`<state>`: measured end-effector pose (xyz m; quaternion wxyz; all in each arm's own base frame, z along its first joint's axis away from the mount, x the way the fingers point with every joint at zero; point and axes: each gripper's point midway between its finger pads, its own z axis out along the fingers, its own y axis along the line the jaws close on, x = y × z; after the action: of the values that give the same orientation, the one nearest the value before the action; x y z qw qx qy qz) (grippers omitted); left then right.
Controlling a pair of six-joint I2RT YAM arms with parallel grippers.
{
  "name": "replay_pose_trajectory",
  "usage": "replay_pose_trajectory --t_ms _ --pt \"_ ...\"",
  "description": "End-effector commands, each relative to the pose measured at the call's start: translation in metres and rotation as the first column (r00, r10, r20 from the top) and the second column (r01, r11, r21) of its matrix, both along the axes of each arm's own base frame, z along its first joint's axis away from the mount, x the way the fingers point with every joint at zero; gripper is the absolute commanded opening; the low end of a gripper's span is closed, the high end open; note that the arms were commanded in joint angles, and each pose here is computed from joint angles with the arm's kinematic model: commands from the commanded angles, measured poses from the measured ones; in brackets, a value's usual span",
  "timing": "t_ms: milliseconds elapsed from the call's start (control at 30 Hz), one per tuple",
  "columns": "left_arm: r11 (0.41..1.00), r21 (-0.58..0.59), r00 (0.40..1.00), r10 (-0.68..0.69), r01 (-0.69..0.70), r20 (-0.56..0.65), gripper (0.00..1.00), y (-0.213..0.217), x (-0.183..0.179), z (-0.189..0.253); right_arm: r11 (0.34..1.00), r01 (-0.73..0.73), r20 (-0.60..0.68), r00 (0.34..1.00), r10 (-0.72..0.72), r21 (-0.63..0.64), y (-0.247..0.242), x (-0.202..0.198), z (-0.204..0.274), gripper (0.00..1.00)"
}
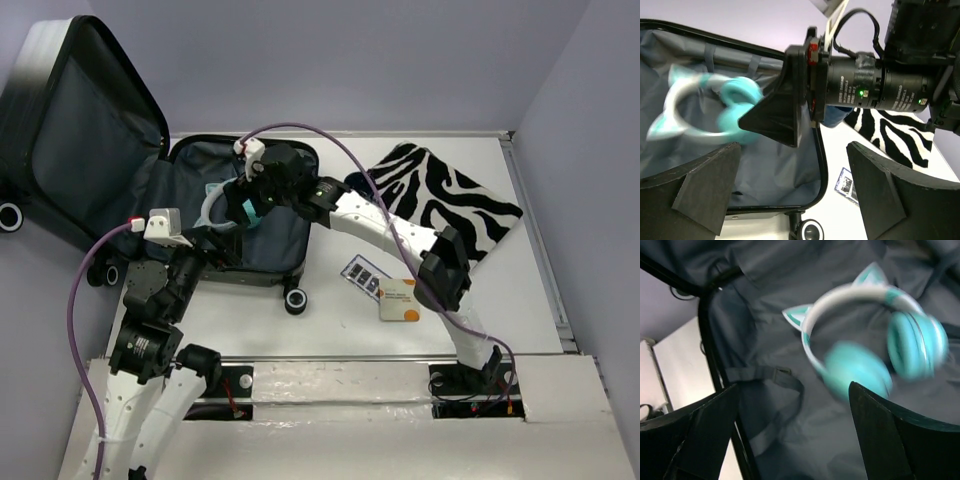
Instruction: Pack the luggage
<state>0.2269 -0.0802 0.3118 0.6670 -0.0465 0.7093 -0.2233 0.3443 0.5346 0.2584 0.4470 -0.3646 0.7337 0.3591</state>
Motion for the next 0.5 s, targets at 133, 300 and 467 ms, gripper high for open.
replay_pose_trajectory --t_ms 133,300,467 --pt "1.000 -0.030 0.997 -0.002 0.004 0.072 0.99 0.001 -0.004 0.024 0.892 0.448 0.016 0.893 -0.449 0.058 -0.160 0.080 0.039 0.80" --pt "1.000 -0.026 0.997 -0.013 0.015 0.069 0.99 -0.002 -0.003 0.023 0.655 0.754 -0.006 0.656 -0.755 -0.050 -0.287 0.119 -0.007 0.73" --pt "1.000 -0.025 0.997 -0.013 0.015 0.070 0.99 -0.002 -0.002 0.022 0.468 0.867 0.060 0.483 -0.874 -0.170 -0.358 0.140 -0.042 0.79"
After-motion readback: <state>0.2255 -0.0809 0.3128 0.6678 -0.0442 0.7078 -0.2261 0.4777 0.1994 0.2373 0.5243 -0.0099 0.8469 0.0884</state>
